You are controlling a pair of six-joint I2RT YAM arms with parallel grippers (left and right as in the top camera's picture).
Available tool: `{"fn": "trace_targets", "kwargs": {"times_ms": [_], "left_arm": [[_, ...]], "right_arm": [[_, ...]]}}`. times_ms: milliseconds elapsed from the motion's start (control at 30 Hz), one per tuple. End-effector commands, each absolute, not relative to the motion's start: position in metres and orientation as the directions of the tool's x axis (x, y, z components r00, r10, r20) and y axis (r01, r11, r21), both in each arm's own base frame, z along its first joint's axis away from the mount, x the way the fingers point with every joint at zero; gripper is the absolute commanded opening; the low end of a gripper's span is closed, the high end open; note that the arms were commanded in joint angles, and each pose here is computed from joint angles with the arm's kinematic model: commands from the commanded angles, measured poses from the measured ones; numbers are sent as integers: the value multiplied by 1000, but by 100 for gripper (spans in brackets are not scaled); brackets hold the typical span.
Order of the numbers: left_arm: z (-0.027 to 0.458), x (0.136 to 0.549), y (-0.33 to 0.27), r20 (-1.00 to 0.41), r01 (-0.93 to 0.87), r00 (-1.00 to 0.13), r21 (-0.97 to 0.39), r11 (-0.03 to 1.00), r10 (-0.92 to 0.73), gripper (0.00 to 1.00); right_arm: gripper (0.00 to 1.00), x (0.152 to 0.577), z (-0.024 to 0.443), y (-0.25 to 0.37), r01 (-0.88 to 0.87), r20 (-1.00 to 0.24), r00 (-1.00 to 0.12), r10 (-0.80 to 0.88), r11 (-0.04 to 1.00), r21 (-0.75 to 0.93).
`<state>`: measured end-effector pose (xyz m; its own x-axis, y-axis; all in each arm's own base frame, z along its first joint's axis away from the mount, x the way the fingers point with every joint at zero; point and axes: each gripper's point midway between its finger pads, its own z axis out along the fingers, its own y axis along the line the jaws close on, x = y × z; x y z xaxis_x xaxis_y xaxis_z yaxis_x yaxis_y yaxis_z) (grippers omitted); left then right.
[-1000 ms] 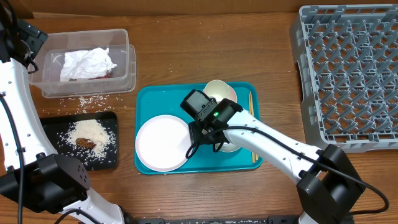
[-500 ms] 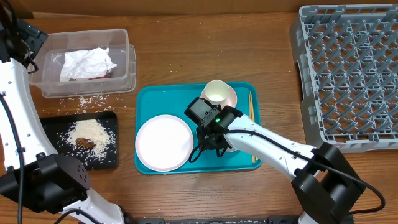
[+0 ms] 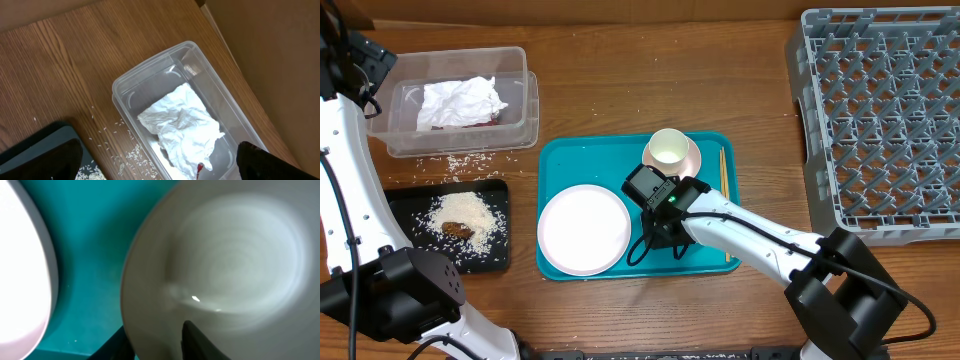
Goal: Sort waste into correct bins and load items into the dishwasher
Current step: 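Carry the white bowl right and place it in the grey dish rack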
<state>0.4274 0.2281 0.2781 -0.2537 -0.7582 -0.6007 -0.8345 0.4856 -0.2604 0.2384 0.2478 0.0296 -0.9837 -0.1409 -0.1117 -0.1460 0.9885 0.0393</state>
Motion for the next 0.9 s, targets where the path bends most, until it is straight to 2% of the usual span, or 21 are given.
{"fn": "trace_targets", "kwargs": {"times_ms": [0, 100, 133, 433, 567, 667, 867], "left_arm": [[277, 426, 233, -610, -838, -260, -242, 489, -748, 100], [277, 426, 233, -610, -838, -260, -242, 489, -748, 100], [277, 426, 233, -610, -838, -260, -242, 489, -748, 100], [277, 426, 233, -610, -838, -260, -242, 489, -748, 100], [277, 426, 233, -610, -838, -260, -242, 489, -748, 100], [277, 426, 233, -610, -838, -260, -242, 489, -748, 100], [277, 426, 233, -610, -838, -260, -242, 489, -748, 100]], "right_arm": [[27, 244, 40, 254, -141, -131, -982, -133, 989, 54], [6, 246, 51, 258, -142, -128, -983, -133, 988, 61], [4, 247, 55, 259, -142, -126, -983, -133, 988, 63], [4, 261, 102, 256, -121, -144, -983, -115, 992, 36], [4, 294, 151, 226, -48, -242, -969, -52, 999, -23], [4, 322, 195, 202, -38, -325, -945, -37, 999, -3], [4, 385, 280, 99, 170, -509, -838, 198, 980, 101]]}}
